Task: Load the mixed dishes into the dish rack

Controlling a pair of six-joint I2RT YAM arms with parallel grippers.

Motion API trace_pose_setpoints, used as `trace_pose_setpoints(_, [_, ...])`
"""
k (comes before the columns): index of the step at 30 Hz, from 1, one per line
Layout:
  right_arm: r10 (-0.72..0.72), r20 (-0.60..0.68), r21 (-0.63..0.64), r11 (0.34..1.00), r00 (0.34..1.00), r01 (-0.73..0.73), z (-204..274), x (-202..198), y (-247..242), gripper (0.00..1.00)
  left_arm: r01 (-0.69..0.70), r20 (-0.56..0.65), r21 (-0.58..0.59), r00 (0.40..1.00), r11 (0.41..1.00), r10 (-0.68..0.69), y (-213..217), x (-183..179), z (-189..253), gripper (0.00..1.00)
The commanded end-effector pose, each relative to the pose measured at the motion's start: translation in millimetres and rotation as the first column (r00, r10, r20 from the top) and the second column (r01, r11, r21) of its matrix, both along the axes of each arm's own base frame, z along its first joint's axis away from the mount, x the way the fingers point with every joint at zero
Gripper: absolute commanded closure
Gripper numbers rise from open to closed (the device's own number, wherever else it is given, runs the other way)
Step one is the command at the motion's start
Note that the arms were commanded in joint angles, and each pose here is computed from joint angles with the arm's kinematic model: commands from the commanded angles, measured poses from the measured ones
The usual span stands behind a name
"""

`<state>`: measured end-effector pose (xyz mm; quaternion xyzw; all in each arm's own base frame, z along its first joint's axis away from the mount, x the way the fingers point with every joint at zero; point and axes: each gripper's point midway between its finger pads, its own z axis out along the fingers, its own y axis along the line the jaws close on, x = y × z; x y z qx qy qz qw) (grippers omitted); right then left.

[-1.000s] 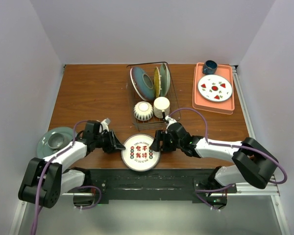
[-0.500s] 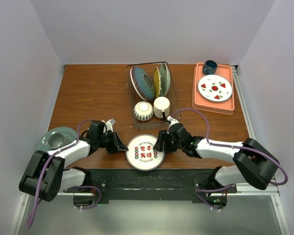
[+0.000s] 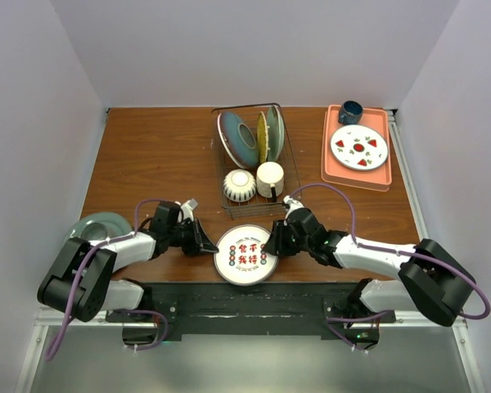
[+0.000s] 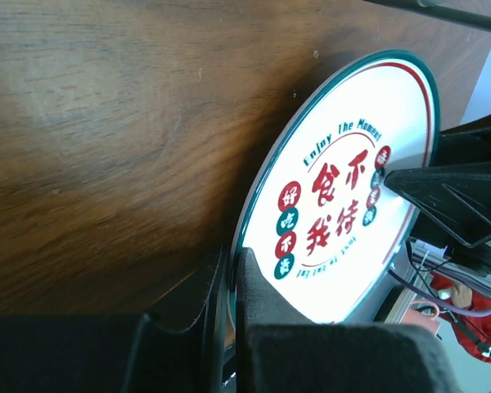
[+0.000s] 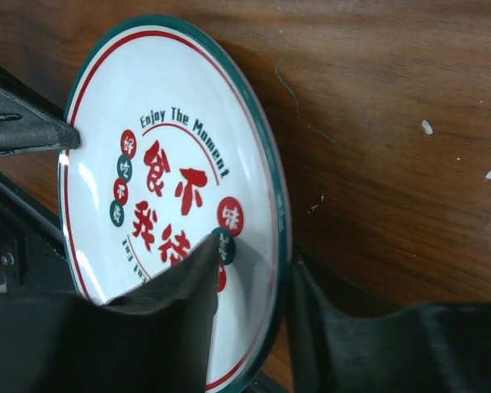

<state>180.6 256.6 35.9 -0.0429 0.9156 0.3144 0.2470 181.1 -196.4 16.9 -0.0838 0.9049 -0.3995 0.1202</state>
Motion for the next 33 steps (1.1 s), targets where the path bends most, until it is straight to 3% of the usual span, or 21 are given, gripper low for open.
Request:
trace_pose_setpoints(1, [0.059, -0.009, 0.056, 0.997, 0.998, -0.059, 11.1, -9.1, 14.5, 0.71, -0.040, 0.009, 0.115, 0.999, 0.993, 0.039, 8.9, 7.4, -15.7, 1.00])
trace_pose_setpoints(3, [0.047, -0.020, 0.028, 0.999, 0.999, -0.047, 7.3, -8.8, 10.6, 0.82, -0.047, 0.010, 0.137, 0.999, 0.989, 0.046, 11.5, 7.8, -18.5, 1.00])
trace_pose_setpoints(5, [0.041, -0.019, 0.018, 0.999, 0.999, -0.041, 6.3, -8.0, 9.1, 0.82, -0.055, 0.016, 0.159, 0.998, 0.986, 0.053, 14.3, 8.9, -22.1, 1.00])
trace_pose_setpoints(15, [0.106, 0.009, 0.115, 0.988, 0.994, -0.107, 22.5, -12.7, 24.3, 0.66, -0.017, -0.003, 0.147, 1.000, 0.989, 0.018, 5.8, 1.3, -31.5, 1.00])
trace_pose_setpoints(16, [0.110, 0.011, 0.121, 0.986, 0.994, -0.111, 23.9, -12.5, 25.7, 0.68, -0.017, -0.003, 0.141, 1.000, 0.990, 0.018, 4.1, 1.7, -30.7, 1.00])
trace_pose_setpoints(20, [0.099, 0.012, 0.099, 0.990, 0.995, -0.099, 27.1, -9.1, 24.2, 1.00, -0.017, 0.004, 0.140, 1.000, 0.990, 0.017, 1.7, 4.2, -28.0, 1.00])
trace_pose_setpoints(24, [0.075, 0.025, 0.053, 0.996, 0.997, -0.077, 31.8, -5.3, 16.2, 1.00, -0.037, 0.035, 0.179, 0.999, 0.983, 0.032, 6.1, 13.4, -19.8, 0.98])
trace_pose_setpoints(25, [0.065, 0.052, 0.059, 0.996, 0.997, -0.068, 40.7, -2.6, 14.8, 1.00, -0.045, 0.058, 0.183, 0.998, 0.982, 0.035, 6.5, 17.8, -14.2, 0.94])
trace_pose_setpoints(26, [0.062, 0.051, 0.044, 0.997, 0.997, -0.064, 44.6, -3.2, 11.5, 1.00, -0.048, 0.066, 0.188, 0.997, 0.981, 0.037, 6.9, 20.1, -10.5, 0.81])
trace_pose_setpoints(28, [0.052, 0.110, 0.054, 0.997, 0.993, -0.058, 66.0, 1.4, 8.6, 1.00, -0.056, 0.098, 0.200, 0.995, 0.978, 0.037, 7.9, 27.0, 2.7, 0.72])
trace_pose_setpoints(29, [0.049, 0.121, 0.048, 0.997, 0.991, -0.055, 78.0, 2.4, 6.5, 1.00, -0.059, 0.094, 0.215, 0.995, 0.975, 0.039, 10.5, 26.4, 5.9, 0.58])
trace_pose_setpoints(31, [0.054, 0.170, 0.045, 0.997, 0.984, -0.062, 99.0, 5.3, 4.0, 1.00, -0.080, 0.159, 0.214, 0.986, 0.973, 0.046, 10.1, 39.6, 27.0, 0.47])
trace_pose_setpoints(33, [0.031, 0.238, 0.044, 0.998, 0.971, -0.043, 134.7, 11.6, -2.4, 1.00, -0.097, 0.198, 0.234, 0.979, 0.968, 0.050, 12.6, 48.7, 46.6, 0.30])
